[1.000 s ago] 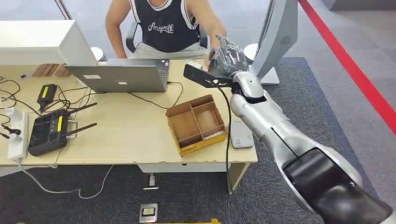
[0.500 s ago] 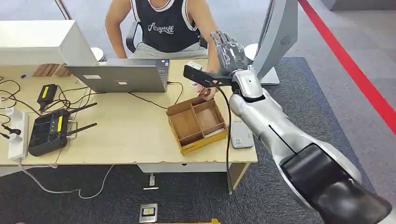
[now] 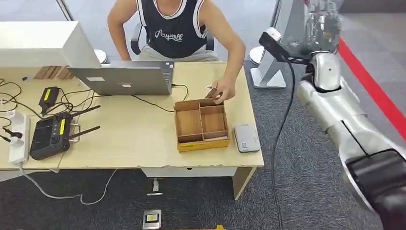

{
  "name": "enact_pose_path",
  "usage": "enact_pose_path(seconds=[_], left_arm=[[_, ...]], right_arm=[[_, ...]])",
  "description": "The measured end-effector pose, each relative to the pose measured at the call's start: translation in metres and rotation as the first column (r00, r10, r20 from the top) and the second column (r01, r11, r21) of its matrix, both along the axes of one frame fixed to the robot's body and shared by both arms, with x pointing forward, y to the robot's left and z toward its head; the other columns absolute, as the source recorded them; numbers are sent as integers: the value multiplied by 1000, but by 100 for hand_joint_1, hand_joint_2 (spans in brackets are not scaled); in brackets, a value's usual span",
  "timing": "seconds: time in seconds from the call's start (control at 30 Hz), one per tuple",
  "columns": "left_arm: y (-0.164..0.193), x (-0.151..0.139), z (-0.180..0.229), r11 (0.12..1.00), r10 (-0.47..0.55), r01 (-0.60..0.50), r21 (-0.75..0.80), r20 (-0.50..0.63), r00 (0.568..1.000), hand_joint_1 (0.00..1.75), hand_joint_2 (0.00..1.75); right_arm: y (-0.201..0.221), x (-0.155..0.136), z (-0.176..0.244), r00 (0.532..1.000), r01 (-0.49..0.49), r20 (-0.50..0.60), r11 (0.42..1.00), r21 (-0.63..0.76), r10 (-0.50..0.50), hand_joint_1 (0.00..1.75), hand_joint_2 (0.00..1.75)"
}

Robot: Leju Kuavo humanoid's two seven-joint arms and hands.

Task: Pass the card to the sensor for recognition and then transmit it.

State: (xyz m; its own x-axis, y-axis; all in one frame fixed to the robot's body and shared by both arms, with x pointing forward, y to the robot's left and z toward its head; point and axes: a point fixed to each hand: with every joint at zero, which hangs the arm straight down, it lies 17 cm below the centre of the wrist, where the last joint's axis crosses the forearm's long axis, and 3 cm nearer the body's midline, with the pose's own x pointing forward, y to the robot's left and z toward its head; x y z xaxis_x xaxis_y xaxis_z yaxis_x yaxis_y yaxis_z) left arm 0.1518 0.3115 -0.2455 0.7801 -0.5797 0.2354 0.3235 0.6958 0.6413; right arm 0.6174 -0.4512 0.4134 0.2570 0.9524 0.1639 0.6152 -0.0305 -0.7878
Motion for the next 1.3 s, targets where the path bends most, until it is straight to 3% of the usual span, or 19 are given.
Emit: enact_pose_path(seconds=[0.17,0.3,0.5,0.8,1.2,1.3], left_arm=[[2,-10,-1,996,87,-87,-6,-12,996,0,0],[0,-13,-2,990,139,-139,-7,-32,990,0,0],[-6,-14,-3,982,189,-190,-19,-49,981,0,0],[-13,-12,-2,972,228,-230,-45,-41,973,0,0],[-22,2,2,974,211,-209,-86,18,977,0,0],[-22,3,2,973,215,-212,-90,23,976,0,0]], right_arm=[[-134,-68,-65,984,172,15,959,225,-180,0,175],[-191,-113,-135,963,269,-82,925,269,-256,0,175],[-244,-171,-221,903,425,-220,841,334,-369,0,175],[-256,-247,-348,774,618,-443,688,379,-452,0,175],[-200,-334,-484,589,793,-691,462,397,-418,0,175],[-185,-356,-508,553,818,-731,428,385,-399,0,175]])
